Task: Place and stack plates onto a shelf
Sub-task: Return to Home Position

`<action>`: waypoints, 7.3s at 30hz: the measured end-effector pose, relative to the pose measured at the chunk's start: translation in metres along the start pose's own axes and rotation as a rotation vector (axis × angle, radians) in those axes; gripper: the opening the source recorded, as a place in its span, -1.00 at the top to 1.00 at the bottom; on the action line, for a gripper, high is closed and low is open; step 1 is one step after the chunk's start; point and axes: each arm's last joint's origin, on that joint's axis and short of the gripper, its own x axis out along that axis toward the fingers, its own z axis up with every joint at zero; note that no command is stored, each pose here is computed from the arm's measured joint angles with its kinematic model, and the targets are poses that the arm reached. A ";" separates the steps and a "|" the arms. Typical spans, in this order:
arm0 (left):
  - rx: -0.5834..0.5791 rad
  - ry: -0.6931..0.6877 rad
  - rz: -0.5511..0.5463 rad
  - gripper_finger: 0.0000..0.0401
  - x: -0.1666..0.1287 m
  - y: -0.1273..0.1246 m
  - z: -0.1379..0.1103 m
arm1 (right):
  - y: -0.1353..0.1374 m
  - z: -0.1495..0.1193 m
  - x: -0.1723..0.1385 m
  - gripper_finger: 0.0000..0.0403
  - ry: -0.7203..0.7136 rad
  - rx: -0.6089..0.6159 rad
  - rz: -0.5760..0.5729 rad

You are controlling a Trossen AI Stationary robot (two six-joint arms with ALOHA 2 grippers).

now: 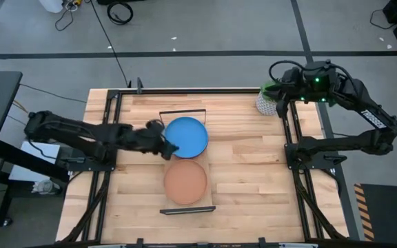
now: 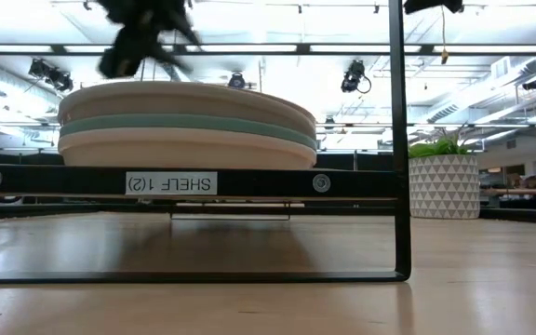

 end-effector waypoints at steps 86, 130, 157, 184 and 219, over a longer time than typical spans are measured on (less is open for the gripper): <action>0.517 -0.381 -0.399 0.27 -0.035 -0.015 0.068 | 0.024 -0.250 0.101 0.68 -0.395 0.656 0.438; 0.338 -0.466 -0.590 0.27 0.003 0.118 0.014 | 0.050 -0.254 0.087 0.89 -0.472 0.347 0.401; 0.190 -0.453 -0.218 0.27 -0.049 0.167 -0.018 | 0.050 -0.255 0.087 0.89 -0.472 0.346 0.404; 0.095 -0.532 -0.127 0.27 -0.026 0.194 -0.042 | 0.050 -0.254 0.087 0.89 -0.472 0.346 0.404; 0.714 -0.606 0.031 0.27 -0.028 0.191 -0.039 | 0.050 -0.254 0.087 0.89 -0.475 0.347 0.405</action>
